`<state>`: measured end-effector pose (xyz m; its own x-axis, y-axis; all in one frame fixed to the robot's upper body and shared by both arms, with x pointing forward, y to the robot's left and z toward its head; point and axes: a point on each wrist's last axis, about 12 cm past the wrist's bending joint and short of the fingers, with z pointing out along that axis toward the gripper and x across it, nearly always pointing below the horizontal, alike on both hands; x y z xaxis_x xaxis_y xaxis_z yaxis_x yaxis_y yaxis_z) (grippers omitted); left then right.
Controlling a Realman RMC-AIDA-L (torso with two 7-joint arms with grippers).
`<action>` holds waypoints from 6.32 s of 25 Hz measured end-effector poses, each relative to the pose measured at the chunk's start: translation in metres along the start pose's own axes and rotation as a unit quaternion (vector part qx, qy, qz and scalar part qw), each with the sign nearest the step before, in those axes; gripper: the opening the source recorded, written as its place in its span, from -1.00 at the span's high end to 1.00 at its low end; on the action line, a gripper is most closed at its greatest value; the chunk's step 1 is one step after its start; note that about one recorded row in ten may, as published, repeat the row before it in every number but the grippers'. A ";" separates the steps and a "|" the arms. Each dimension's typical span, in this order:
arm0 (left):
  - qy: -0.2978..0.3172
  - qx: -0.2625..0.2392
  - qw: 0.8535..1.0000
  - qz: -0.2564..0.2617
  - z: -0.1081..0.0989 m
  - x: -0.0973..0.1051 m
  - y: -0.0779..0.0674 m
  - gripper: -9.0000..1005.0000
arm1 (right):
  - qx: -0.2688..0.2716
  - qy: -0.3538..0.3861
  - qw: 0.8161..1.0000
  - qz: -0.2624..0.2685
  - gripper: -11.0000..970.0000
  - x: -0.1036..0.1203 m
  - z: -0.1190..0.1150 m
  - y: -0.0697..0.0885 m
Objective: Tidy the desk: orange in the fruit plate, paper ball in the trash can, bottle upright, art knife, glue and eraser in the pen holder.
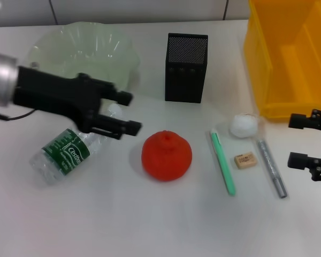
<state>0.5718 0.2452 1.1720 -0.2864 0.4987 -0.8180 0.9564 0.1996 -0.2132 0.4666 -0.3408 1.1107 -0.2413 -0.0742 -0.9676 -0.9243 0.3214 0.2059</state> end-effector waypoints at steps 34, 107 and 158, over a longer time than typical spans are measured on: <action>0.054 -0.012 0.998 0.032 0.101 0.017 0.007 0.58 | 0.013 -0.008 1.000 0.008 -0.72 0.006 -0.006 0.006; -0.136 -0.038 0.990 -0.020 -0.029 0.082 -0.020 -0.66 | 0.246 0.373 0.860 0.246 -0.69 -0.076 0.113 -0.062; -0.144 -0.028 0.989 -0.033 -0.026 0.094 -0.029 -0.66 | 0.244 0.340 0.876 0.239 0.21 -0.047 0.145 -0.091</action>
<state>0.5157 0.3081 1.1155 -0.3126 0.2241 -0.9231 0.9290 0.2747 -0.2480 0.6053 -0.2294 1.1159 -0.8398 -0.3127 -0.4437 -0.4730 0.8227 0.3155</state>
